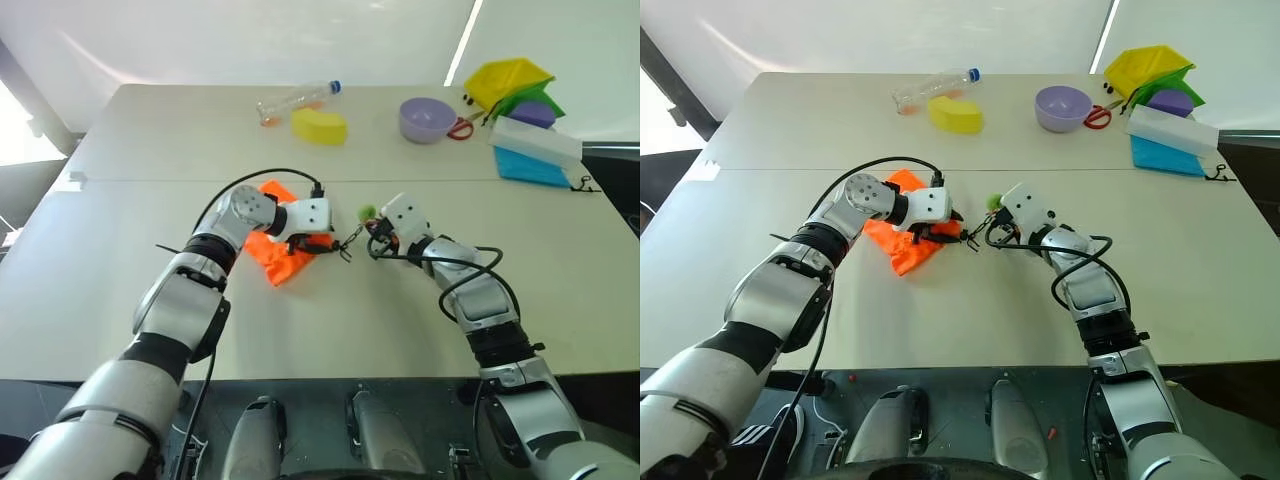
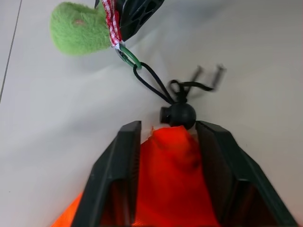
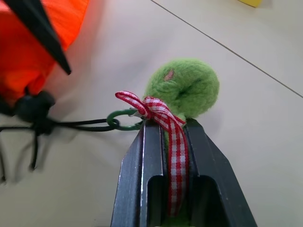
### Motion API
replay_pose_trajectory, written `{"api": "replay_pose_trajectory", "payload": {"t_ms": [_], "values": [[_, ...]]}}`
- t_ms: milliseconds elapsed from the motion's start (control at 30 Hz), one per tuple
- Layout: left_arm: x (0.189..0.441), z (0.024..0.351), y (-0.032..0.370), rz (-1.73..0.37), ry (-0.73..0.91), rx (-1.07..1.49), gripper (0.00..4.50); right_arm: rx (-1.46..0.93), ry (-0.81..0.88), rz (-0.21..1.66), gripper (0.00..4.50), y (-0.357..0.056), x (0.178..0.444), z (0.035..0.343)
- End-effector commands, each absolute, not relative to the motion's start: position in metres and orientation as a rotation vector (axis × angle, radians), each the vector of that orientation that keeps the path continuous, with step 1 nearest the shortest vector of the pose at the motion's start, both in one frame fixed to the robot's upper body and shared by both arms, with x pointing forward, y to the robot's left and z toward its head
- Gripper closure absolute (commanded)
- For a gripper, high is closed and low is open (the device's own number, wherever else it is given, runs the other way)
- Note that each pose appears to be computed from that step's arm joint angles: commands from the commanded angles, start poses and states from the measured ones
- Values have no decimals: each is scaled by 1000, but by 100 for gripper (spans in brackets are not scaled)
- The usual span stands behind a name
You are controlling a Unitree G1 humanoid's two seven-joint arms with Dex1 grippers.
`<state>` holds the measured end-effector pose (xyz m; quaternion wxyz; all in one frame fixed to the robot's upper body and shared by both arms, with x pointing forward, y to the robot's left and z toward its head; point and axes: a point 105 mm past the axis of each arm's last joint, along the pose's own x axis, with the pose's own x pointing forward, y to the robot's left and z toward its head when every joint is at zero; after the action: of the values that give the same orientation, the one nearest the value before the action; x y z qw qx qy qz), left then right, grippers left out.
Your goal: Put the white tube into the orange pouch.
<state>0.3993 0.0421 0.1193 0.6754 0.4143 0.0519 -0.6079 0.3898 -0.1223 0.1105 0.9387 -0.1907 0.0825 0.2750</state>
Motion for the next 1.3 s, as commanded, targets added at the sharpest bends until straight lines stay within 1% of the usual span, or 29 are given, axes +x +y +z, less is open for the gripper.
{"api": "replay_pose_trajectory", "payload": {"t_ms": [33,200,300,400,533,600,767,900,1033,1300], "values": [[398,120,38,-1376,112,911,233,-391,113,551,450,-123,392,126],[399,120,38,-1373,122,897,233,-395,112,552,450,-123,392,126],[400,128,36,-1363,127,759,233,-392,110,553,450,-122,392,126],[399,134,40,-1385,184,575,233,-390,109,552,450,-122,393,127],[396,137,49,-1413,247,468,233,-389,111,553,450,-123,392,126],[398,134,54,-1395,267,495,233,-396,112,554,450,-123,392,126],[400,132,45,-1369,160,652,233,-395,111,557,450,-121,393,126],[400,133,37,-1366,99,710,233,-396,111,561,450,-120,393,126],[397,127,35,-1383,117,729,233,-397,111,561,450,-120,392,125],[396,124,28,-1390,96,780,233,-392,111,559,450,-120,392,125]]}}
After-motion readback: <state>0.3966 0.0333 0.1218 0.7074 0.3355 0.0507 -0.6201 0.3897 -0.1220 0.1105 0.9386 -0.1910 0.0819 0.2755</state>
